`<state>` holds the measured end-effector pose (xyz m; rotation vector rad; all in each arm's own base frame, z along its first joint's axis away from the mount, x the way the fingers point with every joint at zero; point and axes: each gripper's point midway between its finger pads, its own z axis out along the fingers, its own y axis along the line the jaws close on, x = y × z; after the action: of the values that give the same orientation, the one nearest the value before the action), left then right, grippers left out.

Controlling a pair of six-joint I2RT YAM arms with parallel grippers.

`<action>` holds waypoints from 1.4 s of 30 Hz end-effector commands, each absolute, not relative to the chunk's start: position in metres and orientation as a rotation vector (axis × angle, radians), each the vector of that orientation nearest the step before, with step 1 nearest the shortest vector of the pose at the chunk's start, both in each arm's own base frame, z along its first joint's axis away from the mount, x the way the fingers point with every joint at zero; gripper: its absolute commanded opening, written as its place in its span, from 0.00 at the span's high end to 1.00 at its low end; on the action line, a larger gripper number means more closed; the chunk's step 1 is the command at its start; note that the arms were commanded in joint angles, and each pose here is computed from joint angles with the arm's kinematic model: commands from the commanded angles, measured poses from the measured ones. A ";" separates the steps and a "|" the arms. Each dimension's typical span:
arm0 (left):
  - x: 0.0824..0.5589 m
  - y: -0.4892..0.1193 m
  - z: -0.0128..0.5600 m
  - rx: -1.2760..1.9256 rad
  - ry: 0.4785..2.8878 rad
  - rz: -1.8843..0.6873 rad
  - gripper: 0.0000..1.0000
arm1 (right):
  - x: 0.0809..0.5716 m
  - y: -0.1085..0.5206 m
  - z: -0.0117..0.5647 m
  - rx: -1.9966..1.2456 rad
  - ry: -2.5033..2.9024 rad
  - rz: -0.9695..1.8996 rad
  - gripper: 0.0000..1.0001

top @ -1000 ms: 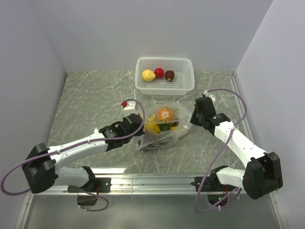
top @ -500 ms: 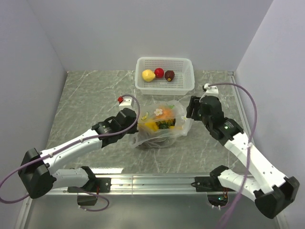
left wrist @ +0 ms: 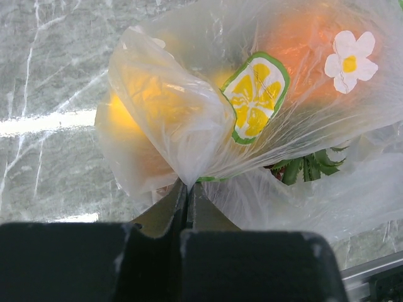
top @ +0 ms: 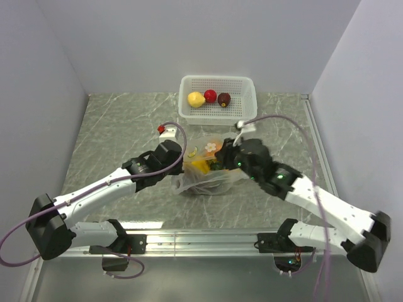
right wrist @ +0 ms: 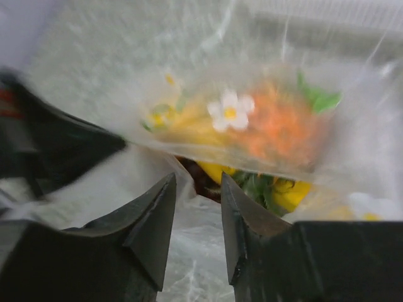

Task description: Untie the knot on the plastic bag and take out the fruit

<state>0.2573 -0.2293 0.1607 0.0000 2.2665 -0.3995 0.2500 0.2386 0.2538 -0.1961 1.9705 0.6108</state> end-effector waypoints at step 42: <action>0.219 -0.254 0.130 0.100 2.276 -0.553 0.99 | 0.240 0.240 0.153 0.115 2.221 0.428 0.21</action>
<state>0.2207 -0.2435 0.1194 0.1038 2.3113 -0.4730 0.2270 0.2415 0.1656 -0.0020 2.2376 0.4473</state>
